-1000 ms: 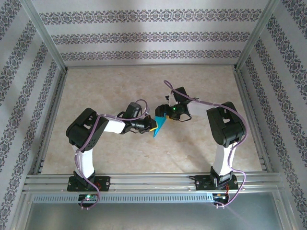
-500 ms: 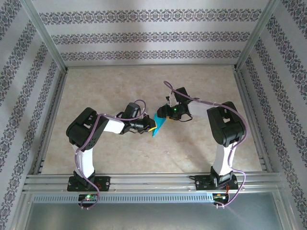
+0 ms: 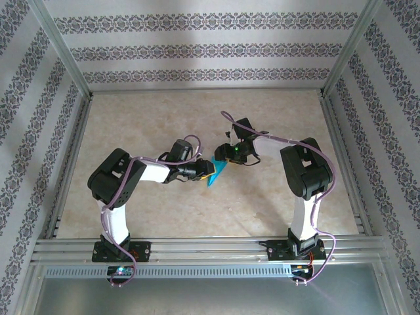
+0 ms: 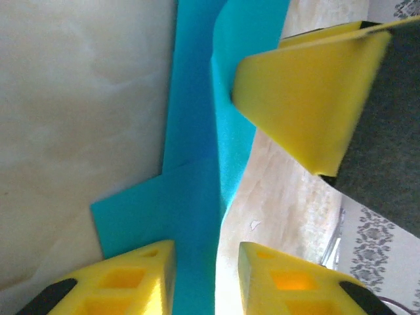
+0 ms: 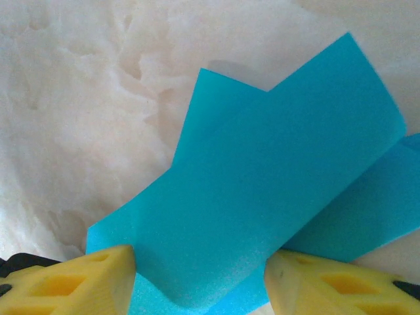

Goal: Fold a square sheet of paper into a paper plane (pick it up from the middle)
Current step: Fold the wing for the fifth time at the center of the table.

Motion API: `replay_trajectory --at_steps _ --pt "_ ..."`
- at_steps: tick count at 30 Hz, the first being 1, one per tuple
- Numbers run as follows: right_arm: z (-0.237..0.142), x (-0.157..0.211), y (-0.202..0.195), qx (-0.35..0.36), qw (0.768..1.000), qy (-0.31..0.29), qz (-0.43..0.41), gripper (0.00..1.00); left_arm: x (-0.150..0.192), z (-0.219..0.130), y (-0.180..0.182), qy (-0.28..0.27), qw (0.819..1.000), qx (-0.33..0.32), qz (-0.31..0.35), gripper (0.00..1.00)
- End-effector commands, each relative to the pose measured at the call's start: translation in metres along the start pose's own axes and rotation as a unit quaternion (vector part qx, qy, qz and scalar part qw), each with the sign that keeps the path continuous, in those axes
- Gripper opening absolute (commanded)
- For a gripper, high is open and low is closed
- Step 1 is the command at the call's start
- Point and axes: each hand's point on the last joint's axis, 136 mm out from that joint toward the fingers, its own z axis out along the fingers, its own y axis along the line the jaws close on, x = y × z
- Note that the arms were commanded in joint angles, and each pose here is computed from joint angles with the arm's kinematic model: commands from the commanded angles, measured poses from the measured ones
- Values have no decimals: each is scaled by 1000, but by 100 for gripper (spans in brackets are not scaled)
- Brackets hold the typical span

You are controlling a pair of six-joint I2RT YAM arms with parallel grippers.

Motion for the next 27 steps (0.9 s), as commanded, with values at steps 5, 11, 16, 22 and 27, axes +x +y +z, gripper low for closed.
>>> replay_trajectory --at_steps 5,11,16,22,27 --pt "22 37 -49 66 995 56 57 64 0 -2 -7 -10 996 -55 69 33" --pt "15 31 -38 27 997 40 62 65 0 4 -7 -5 996 -62 67 30" --pt "-6 14 -12 -35 998 7 60 67 -5 2 -11 -12 995 -65 78 21" --pt "-53 -9 19 -94 993 -58 51 75 -12 -9 -21 -29 989 -75 122 11" --pt "-84 -16 3 -64 989 -116 69 79 -17 -26 -31 -40 978 -95 181 8"
